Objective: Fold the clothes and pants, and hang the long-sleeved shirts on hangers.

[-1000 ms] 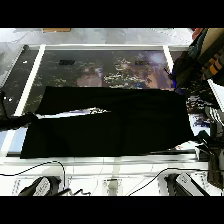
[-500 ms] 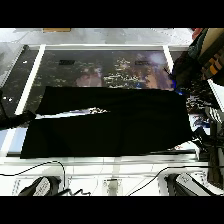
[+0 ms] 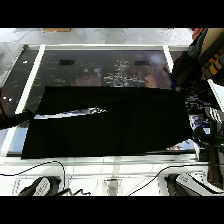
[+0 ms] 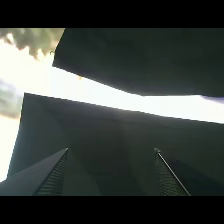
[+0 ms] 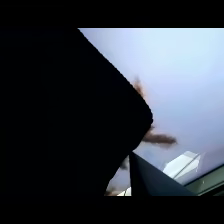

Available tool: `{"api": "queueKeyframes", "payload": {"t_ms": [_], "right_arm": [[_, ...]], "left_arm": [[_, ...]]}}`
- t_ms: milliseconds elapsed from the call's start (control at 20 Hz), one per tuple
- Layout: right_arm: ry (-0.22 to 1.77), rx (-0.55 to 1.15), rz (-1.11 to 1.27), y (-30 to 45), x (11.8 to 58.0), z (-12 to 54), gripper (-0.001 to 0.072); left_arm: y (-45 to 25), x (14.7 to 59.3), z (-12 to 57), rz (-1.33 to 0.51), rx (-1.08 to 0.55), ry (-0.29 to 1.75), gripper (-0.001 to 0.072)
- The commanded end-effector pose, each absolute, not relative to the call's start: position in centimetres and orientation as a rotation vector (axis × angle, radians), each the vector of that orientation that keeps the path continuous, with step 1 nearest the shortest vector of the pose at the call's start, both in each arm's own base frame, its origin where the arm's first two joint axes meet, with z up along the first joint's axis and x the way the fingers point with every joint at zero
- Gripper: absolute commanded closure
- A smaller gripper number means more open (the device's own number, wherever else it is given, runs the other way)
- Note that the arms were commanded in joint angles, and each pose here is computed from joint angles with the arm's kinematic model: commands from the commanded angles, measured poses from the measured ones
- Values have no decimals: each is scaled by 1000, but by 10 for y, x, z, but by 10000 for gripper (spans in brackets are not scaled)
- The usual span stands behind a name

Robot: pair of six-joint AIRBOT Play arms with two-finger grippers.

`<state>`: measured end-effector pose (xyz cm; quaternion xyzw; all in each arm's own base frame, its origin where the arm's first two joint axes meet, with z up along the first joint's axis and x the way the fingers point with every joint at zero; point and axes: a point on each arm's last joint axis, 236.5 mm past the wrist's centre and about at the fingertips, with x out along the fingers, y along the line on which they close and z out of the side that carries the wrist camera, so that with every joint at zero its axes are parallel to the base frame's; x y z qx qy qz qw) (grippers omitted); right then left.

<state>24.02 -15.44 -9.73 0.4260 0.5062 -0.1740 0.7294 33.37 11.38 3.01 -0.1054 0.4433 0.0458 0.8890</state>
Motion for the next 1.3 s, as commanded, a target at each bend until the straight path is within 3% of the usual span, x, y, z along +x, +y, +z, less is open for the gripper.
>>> {"api": "queueKeyframes", "payload": {"t_ms": [0,250,450,500,550,750,1000,1100,1250], "right_arm": [[1106,922,-317,-146,246,-93,407],[1104,961,-184,-123,253,-78,404],[1221,978,-359,-138,224,-95,353],[1259,973,-407,-142,213,-100,221],[1272,972,-431,-145,209,-102,156],[1204,959,-491,-161,217,-104,161],[1058,1091,-481,-147,240,-113,165],[1017,1097,-446,-145,249,-109,248],[932,1069,-408,-151,266,-99,265]], "left_arm": [[114,334,30,96,-219,920,88],[114,334,30,96,-219,920,88],[114,334,30,96,-218,921,88],[114,334,30,96,-218,921,88],[114,334,30,97,-217,921,88],[115,333,29,99,-213,925,88],[114,331,21,96,-223,945,88],[114,331,14,93,-232,961,88],[114,331,4,89,-245,987,88]]}}
